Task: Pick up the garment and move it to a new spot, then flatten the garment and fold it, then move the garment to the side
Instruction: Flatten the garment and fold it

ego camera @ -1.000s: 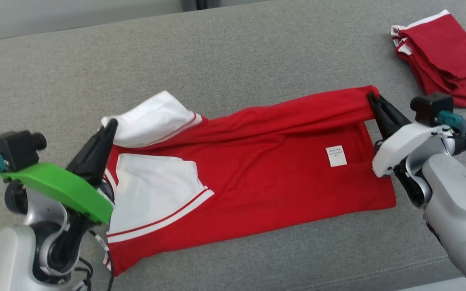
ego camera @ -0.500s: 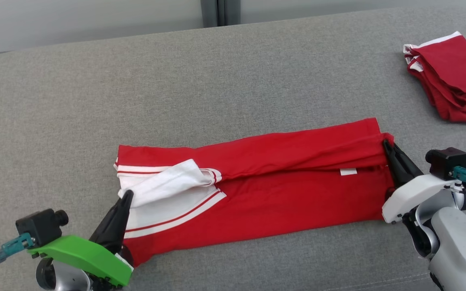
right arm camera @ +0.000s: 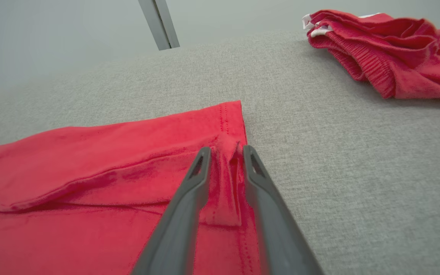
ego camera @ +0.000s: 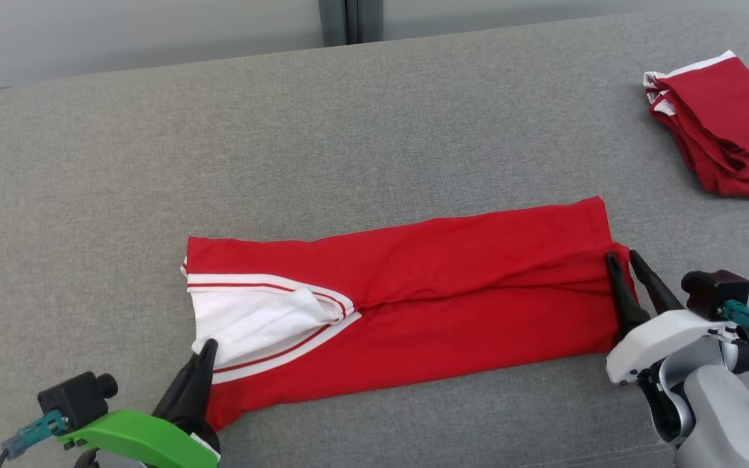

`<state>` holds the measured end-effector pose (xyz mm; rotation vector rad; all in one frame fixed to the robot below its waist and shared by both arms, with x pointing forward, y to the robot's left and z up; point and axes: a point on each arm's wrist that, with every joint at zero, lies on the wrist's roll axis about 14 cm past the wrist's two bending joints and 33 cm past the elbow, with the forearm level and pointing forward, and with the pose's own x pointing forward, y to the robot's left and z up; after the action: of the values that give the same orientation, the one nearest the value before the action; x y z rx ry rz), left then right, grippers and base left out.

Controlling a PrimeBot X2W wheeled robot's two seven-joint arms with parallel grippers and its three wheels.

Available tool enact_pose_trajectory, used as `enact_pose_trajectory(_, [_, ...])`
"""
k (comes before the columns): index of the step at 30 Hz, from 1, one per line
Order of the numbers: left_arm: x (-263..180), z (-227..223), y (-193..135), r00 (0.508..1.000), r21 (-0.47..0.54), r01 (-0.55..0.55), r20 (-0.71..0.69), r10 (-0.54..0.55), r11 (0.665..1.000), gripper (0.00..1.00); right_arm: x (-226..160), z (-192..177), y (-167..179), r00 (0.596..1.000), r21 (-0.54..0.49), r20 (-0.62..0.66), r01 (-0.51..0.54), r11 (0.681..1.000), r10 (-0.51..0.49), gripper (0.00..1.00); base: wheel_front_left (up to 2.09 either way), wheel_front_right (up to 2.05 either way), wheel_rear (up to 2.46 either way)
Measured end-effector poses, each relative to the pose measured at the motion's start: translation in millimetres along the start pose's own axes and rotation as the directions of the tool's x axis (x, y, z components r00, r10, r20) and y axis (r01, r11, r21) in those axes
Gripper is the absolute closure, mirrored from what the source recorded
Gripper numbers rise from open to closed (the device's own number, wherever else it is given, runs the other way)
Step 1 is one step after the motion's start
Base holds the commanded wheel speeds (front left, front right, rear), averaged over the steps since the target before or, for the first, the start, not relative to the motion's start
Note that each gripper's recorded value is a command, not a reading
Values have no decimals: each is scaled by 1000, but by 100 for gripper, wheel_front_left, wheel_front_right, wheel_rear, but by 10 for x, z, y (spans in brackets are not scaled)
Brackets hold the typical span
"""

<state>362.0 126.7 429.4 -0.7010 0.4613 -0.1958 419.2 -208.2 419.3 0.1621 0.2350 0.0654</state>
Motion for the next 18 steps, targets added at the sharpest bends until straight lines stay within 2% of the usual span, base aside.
enact_pose_trajectory(4, [-79, 131, 58, 995, -18, -26, 98, 28, 1000, 0, -104, -6, -89, 999, 23, 22, 43, 999, -43, 0, 0, 0, 0])
enact_pose_trajectory(6, [-132, 298, 58, 980, -6, -36, 194, 37, 999, 0, -181, 1, -173, 996, 34, 37, 76, 997, -78, 0, 0, 0, 0])
enact_pose_trajectory(10, [-240, 564, 67, 937, 69, -85, 344, 57, 994, 0, -307, 39, -255, 990, 54, 70, 120, 991, -123, 0, 0, 0, 0])
enact_pose_trajectory(15, [-249, 667, 5, 910, 142, -114, 411, 46, 983, 0, -307, 134, -207, 990, 56, 81, 115, 992, -119, 0, 0, 0, 0])
enact_pose_trajectory(18, [-217, 678, -32, 904, 193, -131, 426, 37, 972, 0, -223, 169, -151, 994, 53, 39, 100, 994, -102, 0, 0, 0, 0])
